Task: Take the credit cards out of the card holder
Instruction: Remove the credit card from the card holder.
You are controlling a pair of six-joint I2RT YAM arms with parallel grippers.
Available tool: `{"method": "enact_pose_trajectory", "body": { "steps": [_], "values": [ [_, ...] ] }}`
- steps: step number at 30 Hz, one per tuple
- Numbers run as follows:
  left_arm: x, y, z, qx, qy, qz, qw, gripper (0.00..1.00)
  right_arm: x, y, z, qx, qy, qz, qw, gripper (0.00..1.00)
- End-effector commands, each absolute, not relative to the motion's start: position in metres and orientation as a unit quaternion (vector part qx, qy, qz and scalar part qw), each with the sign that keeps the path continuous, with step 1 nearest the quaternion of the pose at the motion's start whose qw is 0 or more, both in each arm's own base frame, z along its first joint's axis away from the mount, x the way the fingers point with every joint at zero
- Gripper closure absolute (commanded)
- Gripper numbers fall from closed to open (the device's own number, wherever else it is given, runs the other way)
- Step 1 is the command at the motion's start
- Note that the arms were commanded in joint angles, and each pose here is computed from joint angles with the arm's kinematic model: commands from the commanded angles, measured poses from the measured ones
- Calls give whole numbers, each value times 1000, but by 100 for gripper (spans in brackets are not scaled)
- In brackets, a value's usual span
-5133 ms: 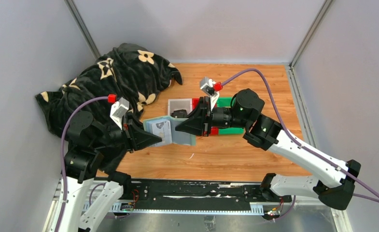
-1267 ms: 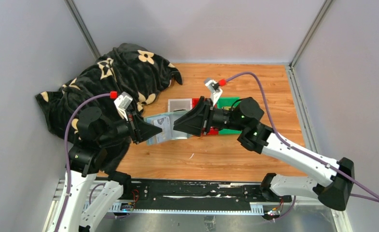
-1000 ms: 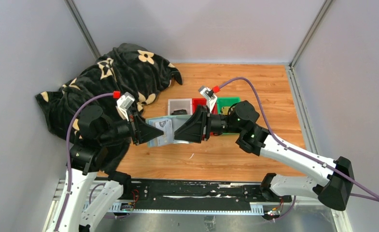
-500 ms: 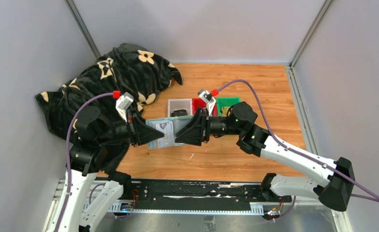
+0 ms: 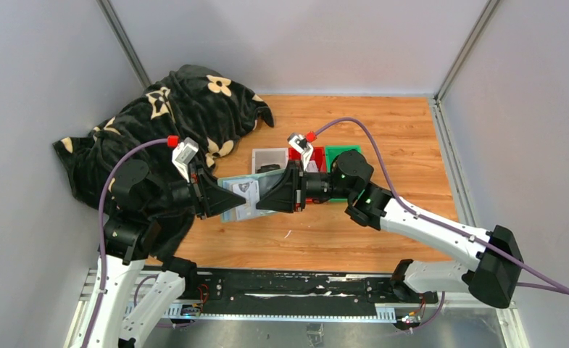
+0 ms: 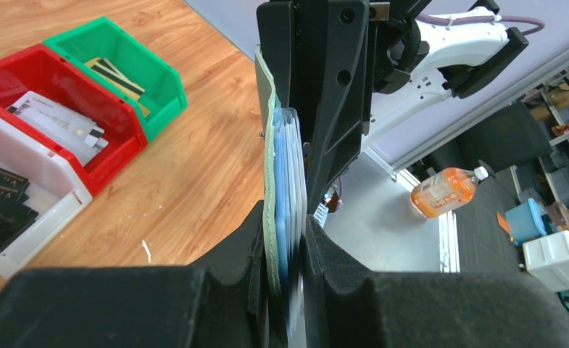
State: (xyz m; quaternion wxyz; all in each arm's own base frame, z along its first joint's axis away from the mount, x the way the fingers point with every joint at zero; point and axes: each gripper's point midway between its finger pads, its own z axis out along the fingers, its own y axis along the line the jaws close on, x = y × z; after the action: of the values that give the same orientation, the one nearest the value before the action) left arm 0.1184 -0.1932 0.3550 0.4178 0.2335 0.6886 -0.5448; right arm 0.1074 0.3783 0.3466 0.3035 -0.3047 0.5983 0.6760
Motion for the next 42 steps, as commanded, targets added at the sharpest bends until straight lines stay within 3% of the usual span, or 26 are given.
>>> {"method": "enact_pose_trajectory", "body": {
  "steps": [1,3,6,18,23,32,37,42],
  "values": [
    [113,-195,361,250,675,-553,419,83,119,384,362,-293,591,677,326,79],
    [113,-195,361,252,675,-553,418,75,119,384,364,-291,587,679,331,88],
    [112,-195,361,253,675,-554,416,72,117,380,367,-289,577,685,339,100],
    [106,-198,367,263,662,-575,403,68,111,361,366,-264,545,705,370,100],
    [99,-199,369,273,655,-585,393,74,108,358,366,-261,537,713,367,100],
    [94,-199,369,278,650,-590,390,74,98,356,384,-250,488,759,352,100],
    [93,-199,369,279,649,-591,390,78,91,363,396,-266,456,787,320,78],
    [94,-197,364,281,655,-581,392,79,93,368,401,-270,456,787,317,78]
  ]
}}
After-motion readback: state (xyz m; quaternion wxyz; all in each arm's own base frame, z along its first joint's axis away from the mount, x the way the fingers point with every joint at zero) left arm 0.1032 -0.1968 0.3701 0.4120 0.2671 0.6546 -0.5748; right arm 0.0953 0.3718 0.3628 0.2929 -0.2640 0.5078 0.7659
